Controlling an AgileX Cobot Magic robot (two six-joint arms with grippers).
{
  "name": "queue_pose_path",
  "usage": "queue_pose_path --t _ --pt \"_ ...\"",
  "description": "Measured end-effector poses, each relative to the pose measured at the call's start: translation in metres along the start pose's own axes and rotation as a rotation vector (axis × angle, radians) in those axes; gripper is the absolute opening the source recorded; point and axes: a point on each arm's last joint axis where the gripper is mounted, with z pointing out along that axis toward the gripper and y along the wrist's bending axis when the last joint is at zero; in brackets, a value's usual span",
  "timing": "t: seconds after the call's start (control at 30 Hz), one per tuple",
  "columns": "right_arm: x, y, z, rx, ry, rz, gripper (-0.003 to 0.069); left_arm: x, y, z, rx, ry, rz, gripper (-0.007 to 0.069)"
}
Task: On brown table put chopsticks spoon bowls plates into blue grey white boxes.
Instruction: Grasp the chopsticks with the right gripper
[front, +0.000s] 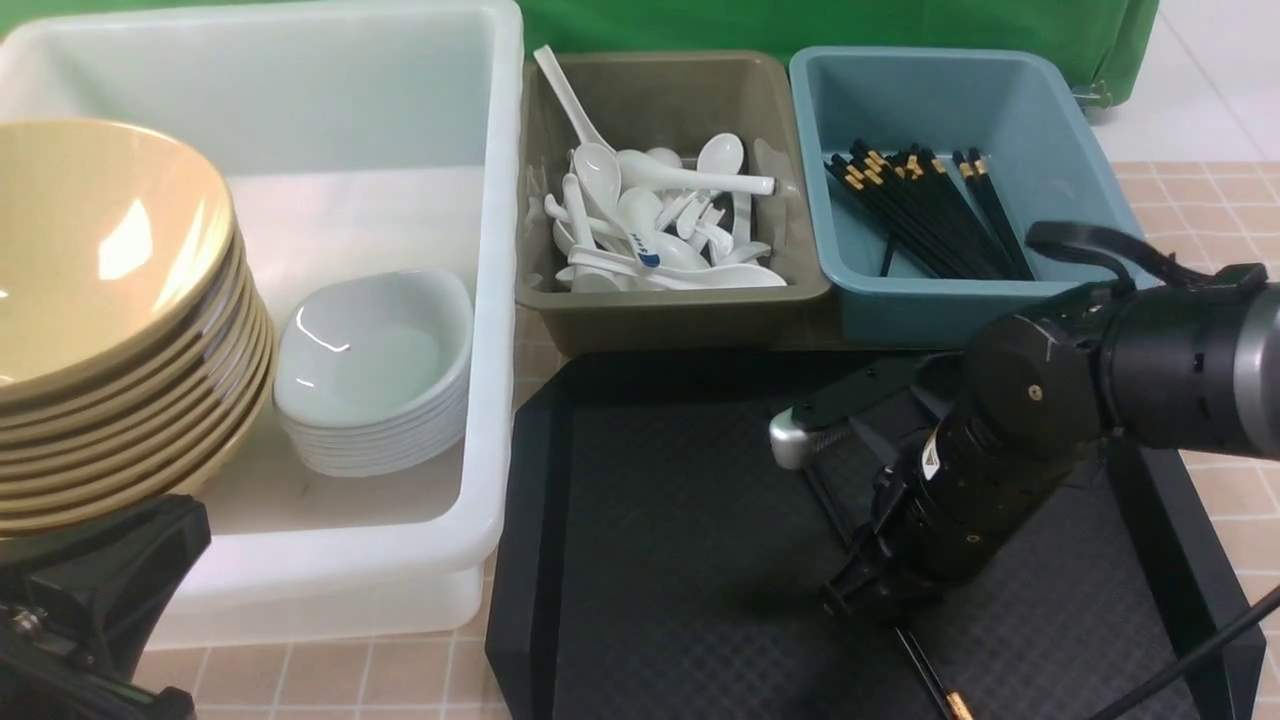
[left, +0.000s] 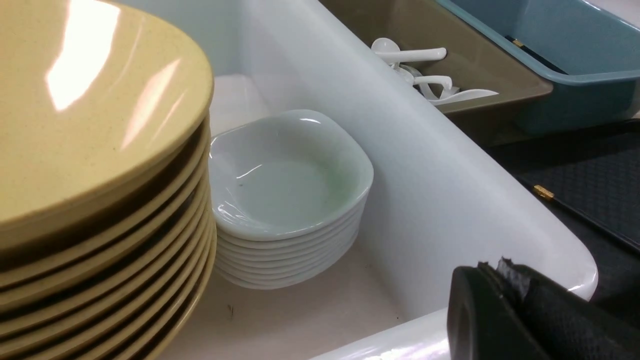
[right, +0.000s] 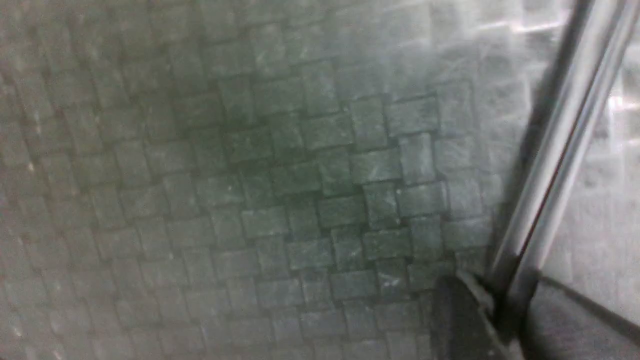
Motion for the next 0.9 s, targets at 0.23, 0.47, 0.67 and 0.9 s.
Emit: queue_pose_path --t 0.23,0.47,0.67,0.9 --pt "-0.004 0.002 -0.008 0.0 -0.074 -0.042 0.0131 0.0 0.0 0.0 0.0 0.0 0.0 0.0001" --pt "-0.007 0.006 -0.049 0.006 -0.277 -0.049 0.0037 0.0 0.0 0.0 0.0 0.0 0.0 0.0001" --pt "-0.004 0.007 -0.06 0.005 -0.301 -0.054 0.0036 0.0 0.0 0.0 0.0 0.0 0.0 0.0001" --pt "0.001 0.005 -0.03 -0.006 -0.132 -0.039 0.0077 0.001 0.0 0.0 0.005 0.008 0.0 0.0001"
